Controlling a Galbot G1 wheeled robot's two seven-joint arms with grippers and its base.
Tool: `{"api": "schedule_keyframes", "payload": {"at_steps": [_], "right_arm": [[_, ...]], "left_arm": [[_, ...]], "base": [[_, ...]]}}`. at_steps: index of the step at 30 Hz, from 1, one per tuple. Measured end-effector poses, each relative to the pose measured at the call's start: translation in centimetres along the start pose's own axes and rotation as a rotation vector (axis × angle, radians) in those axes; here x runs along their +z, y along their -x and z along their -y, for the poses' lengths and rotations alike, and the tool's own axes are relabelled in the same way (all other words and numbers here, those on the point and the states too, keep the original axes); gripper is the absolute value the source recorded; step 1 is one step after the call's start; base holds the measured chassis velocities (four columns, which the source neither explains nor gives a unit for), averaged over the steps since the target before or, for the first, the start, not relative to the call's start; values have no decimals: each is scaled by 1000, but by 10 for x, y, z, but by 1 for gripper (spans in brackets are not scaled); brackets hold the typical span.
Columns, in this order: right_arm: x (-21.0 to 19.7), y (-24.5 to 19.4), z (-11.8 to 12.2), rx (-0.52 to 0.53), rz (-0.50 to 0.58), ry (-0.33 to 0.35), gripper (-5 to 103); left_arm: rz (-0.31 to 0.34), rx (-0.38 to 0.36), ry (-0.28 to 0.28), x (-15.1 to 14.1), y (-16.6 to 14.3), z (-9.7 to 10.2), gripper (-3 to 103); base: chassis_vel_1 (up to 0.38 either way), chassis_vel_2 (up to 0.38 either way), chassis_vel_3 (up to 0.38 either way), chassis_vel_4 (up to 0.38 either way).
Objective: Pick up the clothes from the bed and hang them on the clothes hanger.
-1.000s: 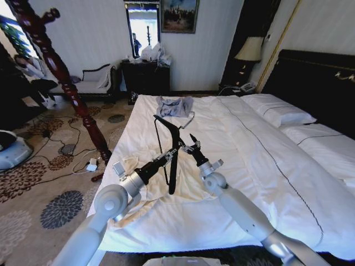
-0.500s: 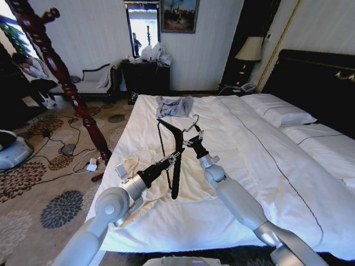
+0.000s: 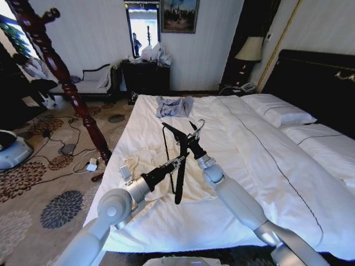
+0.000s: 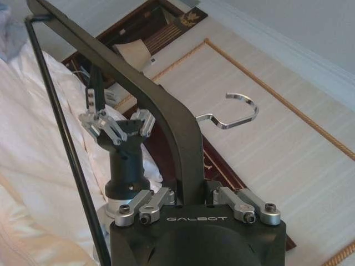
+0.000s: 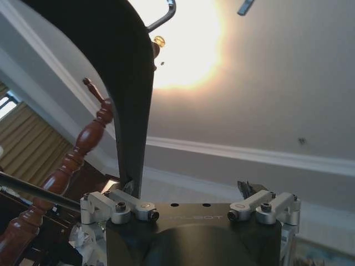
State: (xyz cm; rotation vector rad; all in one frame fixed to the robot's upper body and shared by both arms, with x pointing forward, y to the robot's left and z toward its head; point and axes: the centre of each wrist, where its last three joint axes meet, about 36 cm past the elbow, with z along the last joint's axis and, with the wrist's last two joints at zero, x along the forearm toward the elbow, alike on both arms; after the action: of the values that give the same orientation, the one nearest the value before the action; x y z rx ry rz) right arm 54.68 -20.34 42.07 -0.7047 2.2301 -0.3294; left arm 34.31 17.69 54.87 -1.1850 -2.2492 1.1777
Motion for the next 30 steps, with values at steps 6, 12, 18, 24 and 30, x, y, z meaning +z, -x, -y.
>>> {"api": "schedule_keyframes", "payload": {"at_steps": [6, 12, 18, 24, 30], "right_arm": [[-1, 1, 2, -20, 10, -27, 100], [4, -5, -2, -45, -8, -29, 100], [3, -12, -2, -77, -9, -26, 100], [-1, -2, -2, -82, 21, -31, 100], [-9, 8, -4, -99, 57, -39, 103]], "left_arm": [[-12, 2, -2, 2, 1, 1, 24], [3, 17, 12, -3, 3, 4, 24], [6, 24, 19, -6, 1, 7, 24], [-12, 15, 6, 0, 3, 3, 24], [-38, 2, -2, 10, 10, -3, 24]], "base": [[0, 0, 0, 0], [0, 0, 0, 0], [0, 0, 0, 0], [0, 0, 0, 0], [0, 0, 0, 0]]}}
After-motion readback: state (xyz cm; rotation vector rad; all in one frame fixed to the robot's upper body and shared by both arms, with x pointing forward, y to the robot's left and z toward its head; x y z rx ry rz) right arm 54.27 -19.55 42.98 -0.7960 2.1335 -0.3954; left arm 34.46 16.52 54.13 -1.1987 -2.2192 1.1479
